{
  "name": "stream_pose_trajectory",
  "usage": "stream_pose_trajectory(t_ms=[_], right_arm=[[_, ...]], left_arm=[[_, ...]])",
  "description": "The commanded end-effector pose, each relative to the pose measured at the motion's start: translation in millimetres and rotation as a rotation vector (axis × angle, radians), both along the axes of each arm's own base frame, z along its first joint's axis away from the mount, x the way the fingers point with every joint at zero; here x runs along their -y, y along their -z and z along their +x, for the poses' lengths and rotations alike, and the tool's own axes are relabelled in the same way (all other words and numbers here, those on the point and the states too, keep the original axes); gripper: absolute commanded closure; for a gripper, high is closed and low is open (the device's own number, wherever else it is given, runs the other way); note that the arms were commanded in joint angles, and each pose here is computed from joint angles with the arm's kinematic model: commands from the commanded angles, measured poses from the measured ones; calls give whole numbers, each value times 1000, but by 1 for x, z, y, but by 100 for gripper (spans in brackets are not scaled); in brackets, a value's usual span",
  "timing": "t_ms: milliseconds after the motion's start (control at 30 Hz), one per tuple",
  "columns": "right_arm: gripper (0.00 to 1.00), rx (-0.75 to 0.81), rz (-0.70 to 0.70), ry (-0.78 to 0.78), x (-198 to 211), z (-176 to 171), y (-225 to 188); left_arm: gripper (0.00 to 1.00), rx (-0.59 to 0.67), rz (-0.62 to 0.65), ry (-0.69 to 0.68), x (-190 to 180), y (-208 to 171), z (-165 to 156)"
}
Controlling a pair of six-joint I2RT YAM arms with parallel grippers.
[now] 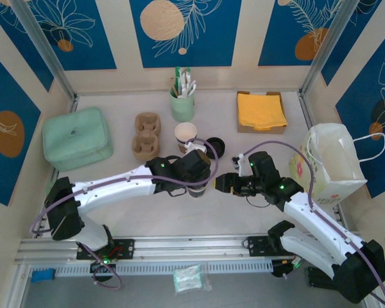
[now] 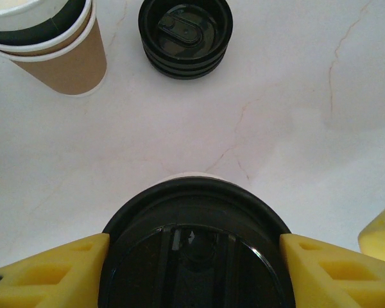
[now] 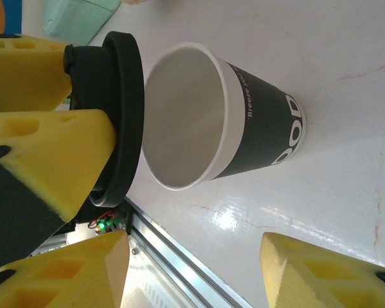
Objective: Pack the takeout coffee
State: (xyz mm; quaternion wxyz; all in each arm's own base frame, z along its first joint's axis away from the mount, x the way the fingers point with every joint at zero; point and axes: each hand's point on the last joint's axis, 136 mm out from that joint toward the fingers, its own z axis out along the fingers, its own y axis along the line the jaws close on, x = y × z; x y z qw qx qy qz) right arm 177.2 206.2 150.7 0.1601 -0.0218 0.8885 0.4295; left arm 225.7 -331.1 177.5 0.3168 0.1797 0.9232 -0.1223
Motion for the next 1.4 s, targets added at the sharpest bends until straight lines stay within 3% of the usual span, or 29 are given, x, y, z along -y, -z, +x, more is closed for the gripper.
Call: stream_pose_trajectory(t_ms=[0,1367], right_arm=[[43,10,-4,-6,2,-1,3],[43,-2,12,19,7,4,5]], left_arm=[[40,29,54,16,1,-2,1],[39,-25,184,67,15,40,-3]])
